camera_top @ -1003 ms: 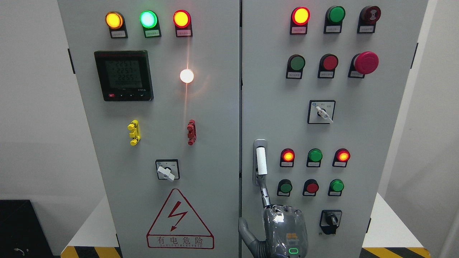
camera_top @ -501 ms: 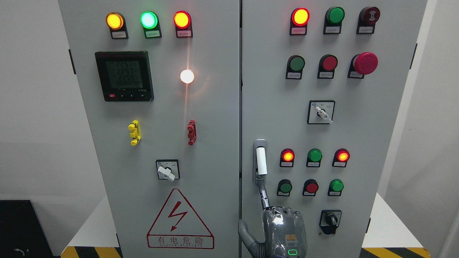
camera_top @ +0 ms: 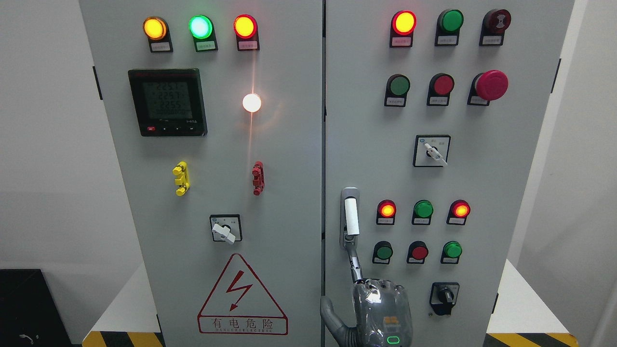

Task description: Release door handle

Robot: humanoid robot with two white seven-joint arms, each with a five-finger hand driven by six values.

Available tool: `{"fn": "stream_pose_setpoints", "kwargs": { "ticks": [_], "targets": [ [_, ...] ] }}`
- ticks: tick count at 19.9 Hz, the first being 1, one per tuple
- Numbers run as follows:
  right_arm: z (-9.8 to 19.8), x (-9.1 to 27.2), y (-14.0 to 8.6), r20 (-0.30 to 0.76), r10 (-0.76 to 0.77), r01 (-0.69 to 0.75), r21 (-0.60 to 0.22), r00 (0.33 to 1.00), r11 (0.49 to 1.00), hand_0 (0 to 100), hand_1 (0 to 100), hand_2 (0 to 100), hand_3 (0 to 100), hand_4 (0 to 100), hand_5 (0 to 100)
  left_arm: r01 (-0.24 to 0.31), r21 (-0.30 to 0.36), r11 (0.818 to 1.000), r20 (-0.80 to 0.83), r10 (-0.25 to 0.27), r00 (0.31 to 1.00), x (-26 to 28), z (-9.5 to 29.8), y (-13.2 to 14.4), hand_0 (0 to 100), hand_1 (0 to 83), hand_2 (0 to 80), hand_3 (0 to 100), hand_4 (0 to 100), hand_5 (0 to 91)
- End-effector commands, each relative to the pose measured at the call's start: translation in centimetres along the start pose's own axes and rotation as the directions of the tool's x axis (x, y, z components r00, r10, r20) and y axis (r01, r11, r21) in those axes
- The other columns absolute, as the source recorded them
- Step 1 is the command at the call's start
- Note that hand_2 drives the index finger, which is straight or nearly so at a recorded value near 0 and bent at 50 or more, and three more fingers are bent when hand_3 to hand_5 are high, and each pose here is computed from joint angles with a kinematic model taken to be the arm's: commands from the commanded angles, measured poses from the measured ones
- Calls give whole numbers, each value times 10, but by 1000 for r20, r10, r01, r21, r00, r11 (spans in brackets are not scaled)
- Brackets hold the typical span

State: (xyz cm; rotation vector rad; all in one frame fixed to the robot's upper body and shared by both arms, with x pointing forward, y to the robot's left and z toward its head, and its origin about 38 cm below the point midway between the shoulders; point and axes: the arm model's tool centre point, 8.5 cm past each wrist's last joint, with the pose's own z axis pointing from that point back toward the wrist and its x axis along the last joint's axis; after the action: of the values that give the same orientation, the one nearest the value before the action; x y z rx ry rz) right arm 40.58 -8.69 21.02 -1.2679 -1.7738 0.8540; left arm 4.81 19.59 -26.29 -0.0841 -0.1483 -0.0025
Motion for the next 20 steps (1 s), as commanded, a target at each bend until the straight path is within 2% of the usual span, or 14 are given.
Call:
{"fn": "stream_pose_setpoints", "kwargs": {
  "ticks": [1,15,20],
  "targets": [
    [0,-1,1,-3,2,-2,7,1000,1000,364,315,104,1000,1000,1000,0,-1,1000,0,0,1000,0,0,0,120,556,0,0,0,0],
    [-3,1,-14,8,-9,10,-35,1000,999,364,315,105,1000,1000,1000,0,-1,1000,0,0,1000,0,0,0,120,556,0,0,0,0],
    [-4,3,-22,12,-16,17,-57,1000,998,364,315,141,1000,1000,1000,0,-1,1000,0,0,1000,0,0,0,120,556,0,0,0,0]
  ]
}}
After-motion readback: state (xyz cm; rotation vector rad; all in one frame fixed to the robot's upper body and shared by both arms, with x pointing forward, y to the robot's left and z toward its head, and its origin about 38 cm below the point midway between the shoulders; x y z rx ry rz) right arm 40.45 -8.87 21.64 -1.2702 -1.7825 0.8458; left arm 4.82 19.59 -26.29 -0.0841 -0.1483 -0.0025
